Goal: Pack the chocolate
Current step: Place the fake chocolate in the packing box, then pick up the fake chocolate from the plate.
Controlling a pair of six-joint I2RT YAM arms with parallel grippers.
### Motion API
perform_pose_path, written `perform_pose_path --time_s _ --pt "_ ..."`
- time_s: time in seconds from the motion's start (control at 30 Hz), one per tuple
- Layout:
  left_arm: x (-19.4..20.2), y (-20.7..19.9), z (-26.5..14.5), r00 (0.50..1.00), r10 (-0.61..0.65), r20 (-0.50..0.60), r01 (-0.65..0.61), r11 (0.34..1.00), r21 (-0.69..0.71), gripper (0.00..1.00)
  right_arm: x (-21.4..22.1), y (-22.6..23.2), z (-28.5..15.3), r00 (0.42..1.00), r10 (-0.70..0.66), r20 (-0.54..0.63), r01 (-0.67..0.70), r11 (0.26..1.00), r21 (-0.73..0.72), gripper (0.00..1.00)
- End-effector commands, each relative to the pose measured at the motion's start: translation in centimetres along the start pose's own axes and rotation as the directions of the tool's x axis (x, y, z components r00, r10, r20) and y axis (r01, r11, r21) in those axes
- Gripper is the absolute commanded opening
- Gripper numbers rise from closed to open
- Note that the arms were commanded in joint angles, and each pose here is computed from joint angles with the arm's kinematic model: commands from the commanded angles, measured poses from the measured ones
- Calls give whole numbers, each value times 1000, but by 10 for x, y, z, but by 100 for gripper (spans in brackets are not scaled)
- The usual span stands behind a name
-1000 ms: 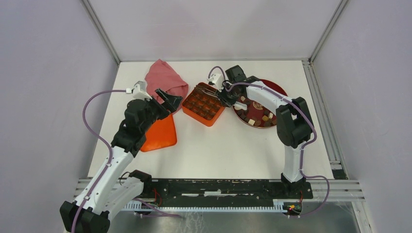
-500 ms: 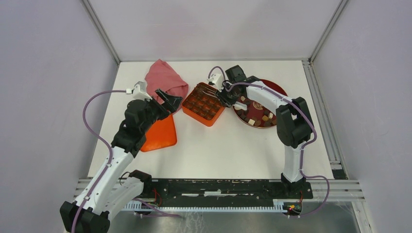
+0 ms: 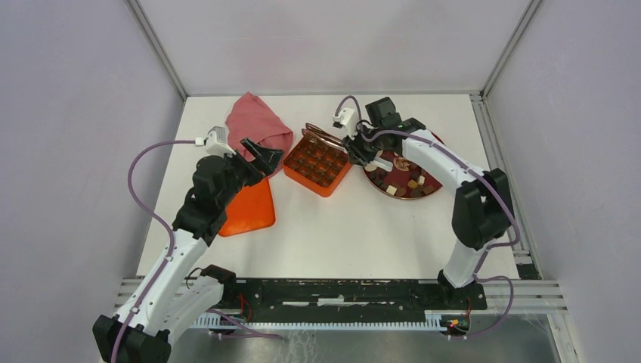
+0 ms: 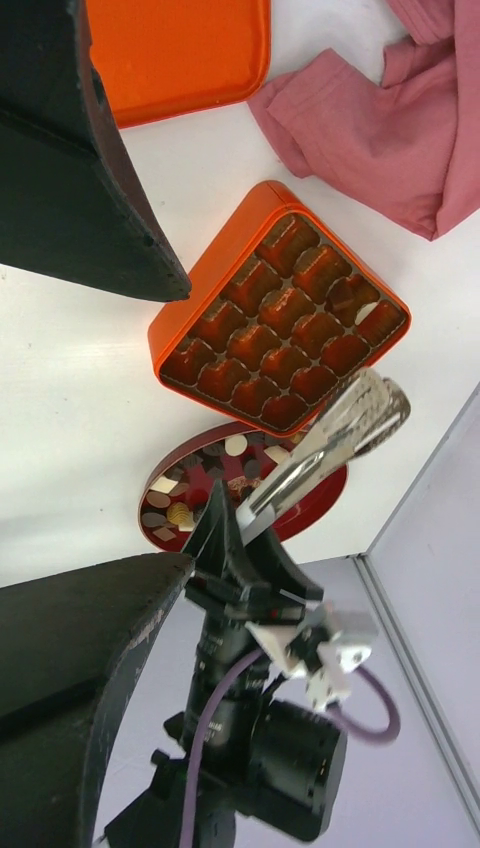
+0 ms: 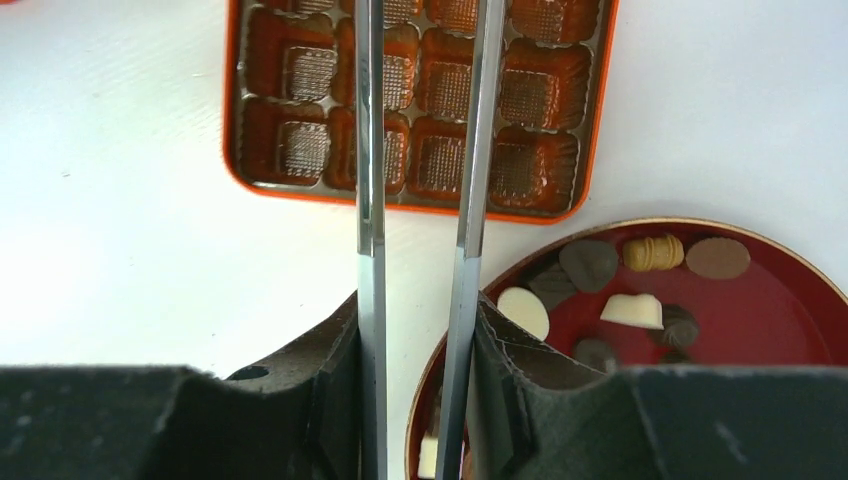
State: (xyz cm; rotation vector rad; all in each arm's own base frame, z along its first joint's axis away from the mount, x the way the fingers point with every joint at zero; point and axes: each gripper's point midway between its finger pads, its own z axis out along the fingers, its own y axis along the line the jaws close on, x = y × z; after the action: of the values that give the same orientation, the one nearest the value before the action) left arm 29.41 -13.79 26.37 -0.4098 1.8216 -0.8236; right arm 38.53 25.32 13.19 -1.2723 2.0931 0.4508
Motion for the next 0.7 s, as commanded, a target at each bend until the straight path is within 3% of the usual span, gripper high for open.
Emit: perform_pose_path --time_s 0.0,0.3,0.67 --pt "-12 -20 -1 998 -40 38 37 997 74 99 -15 2 -40 992 -17 125 19 1000 -9 39" --pt "-6 -28 11 998 -64 10 62 989 135 99 57 -37 -96 979 155 136 -168 981 95 39" --pt "1 -36 26 997 -67 -36 73 983 169 99 175 -49 -130 933 360 -19 -348 911 220 39"
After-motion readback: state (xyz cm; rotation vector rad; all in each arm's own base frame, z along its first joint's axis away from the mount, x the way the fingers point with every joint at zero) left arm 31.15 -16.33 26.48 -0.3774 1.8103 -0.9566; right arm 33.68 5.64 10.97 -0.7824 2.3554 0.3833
